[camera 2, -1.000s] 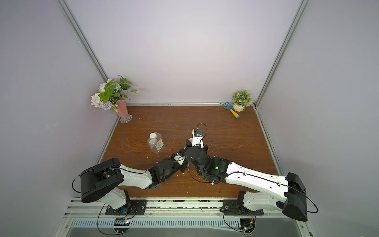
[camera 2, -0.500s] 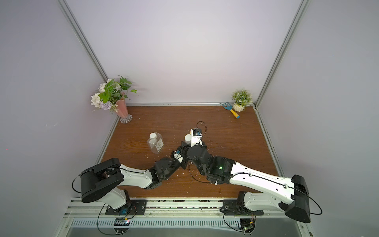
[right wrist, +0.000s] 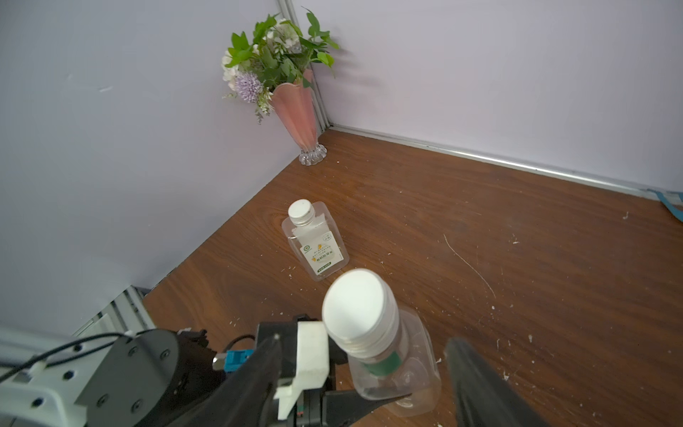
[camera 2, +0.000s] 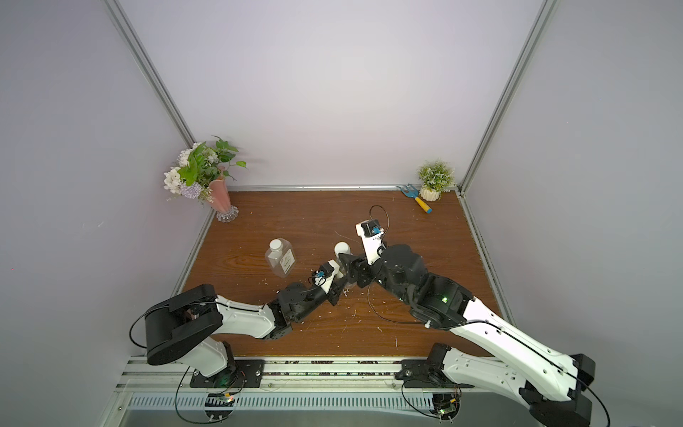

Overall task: Screw on the bottle caps
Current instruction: Screw the bottle cap onto the plastic bottle.

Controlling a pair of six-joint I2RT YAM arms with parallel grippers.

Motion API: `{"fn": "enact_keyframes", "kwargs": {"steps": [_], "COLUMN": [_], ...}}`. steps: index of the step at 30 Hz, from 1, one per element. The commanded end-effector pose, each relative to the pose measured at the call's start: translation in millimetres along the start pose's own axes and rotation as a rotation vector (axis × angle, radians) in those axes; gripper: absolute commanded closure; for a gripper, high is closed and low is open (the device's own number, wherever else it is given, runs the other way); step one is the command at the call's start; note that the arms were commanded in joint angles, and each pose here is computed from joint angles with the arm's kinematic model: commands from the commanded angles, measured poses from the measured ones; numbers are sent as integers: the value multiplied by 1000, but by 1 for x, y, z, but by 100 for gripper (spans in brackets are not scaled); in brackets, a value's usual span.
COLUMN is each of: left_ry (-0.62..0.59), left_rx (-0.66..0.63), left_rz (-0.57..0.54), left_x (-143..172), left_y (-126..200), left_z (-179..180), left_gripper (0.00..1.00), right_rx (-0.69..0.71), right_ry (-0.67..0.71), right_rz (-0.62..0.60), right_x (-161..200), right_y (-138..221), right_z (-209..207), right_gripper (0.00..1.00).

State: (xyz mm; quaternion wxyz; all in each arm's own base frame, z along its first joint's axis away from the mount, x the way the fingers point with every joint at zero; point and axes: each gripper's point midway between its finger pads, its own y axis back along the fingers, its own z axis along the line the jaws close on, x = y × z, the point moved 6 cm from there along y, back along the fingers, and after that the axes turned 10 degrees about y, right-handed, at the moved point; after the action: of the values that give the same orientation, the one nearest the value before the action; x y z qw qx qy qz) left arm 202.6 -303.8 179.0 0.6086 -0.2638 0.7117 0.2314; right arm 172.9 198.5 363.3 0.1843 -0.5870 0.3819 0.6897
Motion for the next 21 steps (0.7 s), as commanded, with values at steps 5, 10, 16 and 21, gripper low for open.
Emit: {"fn": "enact_keyframes", "kwargs": {"steps": [5, 10, 16, 21], "left_ry": [7, 22, 31, 36], "left_rx": [210, 329, 408, 427], "left_rz": [-22, -3, 30, 37], "left_x": [-11, -10, -9, -9], "left_y": [7, 9, 9, 9], "left_z": [-15, -26, -34, -36], "left_gripper": [95, 95, 95, 95], "right_rx": [-413, -495, -526, -544], "right_ry": [182, 208, 229, 227], "right_rz": [-26, -25, -13, 4], "right_x": [-7, -10, -11, -8], "right_y": [11, -2, -9, -13], "right_z": [13, 10, 10, 10], "right_gripper": [20, 21, 23, 27]}}
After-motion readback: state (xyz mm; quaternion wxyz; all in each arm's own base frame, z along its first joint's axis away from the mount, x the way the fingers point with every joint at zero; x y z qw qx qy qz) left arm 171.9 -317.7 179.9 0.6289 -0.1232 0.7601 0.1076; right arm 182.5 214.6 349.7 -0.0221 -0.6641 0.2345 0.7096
